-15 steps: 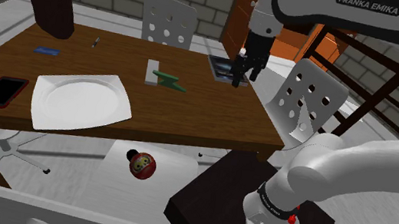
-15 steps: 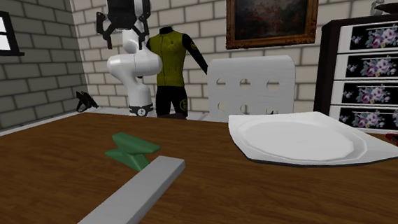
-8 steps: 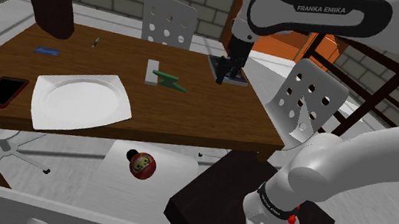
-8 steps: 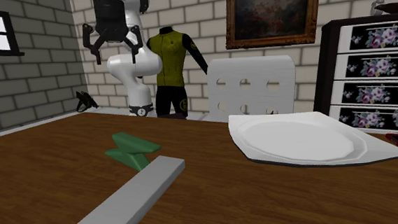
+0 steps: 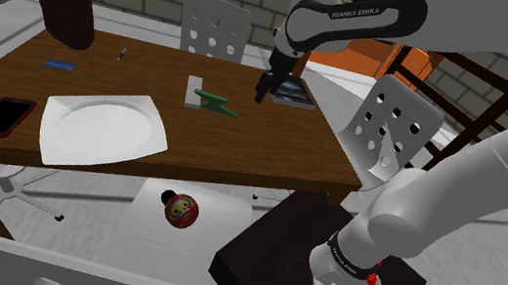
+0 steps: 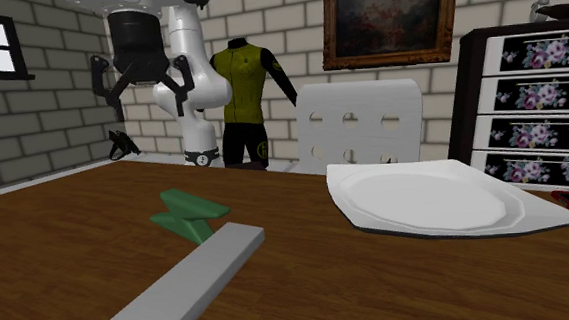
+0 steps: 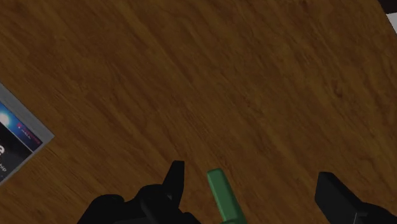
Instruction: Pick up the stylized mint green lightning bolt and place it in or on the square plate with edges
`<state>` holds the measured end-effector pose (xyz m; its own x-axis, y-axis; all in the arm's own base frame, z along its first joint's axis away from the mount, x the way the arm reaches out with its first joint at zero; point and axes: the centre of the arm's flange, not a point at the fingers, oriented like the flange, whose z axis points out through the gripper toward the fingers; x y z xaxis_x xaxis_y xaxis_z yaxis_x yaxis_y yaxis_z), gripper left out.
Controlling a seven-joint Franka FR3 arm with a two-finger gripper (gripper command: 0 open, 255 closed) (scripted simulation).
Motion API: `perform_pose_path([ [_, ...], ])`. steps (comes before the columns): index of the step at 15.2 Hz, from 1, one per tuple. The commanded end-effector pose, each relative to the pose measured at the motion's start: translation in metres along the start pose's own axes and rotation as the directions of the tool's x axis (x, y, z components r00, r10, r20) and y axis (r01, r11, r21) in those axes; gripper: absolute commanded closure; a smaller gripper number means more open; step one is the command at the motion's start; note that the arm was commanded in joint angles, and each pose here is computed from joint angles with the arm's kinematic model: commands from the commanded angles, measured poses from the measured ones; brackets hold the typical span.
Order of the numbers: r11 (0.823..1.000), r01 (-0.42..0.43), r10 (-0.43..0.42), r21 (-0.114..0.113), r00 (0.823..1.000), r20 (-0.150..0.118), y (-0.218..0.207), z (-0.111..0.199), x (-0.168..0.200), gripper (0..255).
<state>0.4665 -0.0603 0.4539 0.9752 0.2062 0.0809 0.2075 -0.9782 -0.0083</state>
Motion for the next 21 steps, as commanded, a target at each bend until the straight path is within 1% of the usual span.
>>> perform_pose_path([
  [1, 0.999, 0.042, -0.042, 0.007, 0.999, -0.027, 0.010, 0.013, 0.020, 0],
  [5, 0.992, 0.121, -0.119, 0.020, 0.990, -0.077, 0.025, 0.036, 0.059, 0],
  [6, 0.991, 0.135, -0.133, 0.022, 0.987, -0.086, 0.027, 0.040, 0.066, 0],
  [14, 0.991, 0.135, -0.133, 0.022, 0.987, -0.086, 0.026, 0.080, 0.069, 0],
  [21, 0.991, 0.135, -0.133, 0.022, 0.987, -0.086, 0.026, 0.080, 0.069, 0],
])
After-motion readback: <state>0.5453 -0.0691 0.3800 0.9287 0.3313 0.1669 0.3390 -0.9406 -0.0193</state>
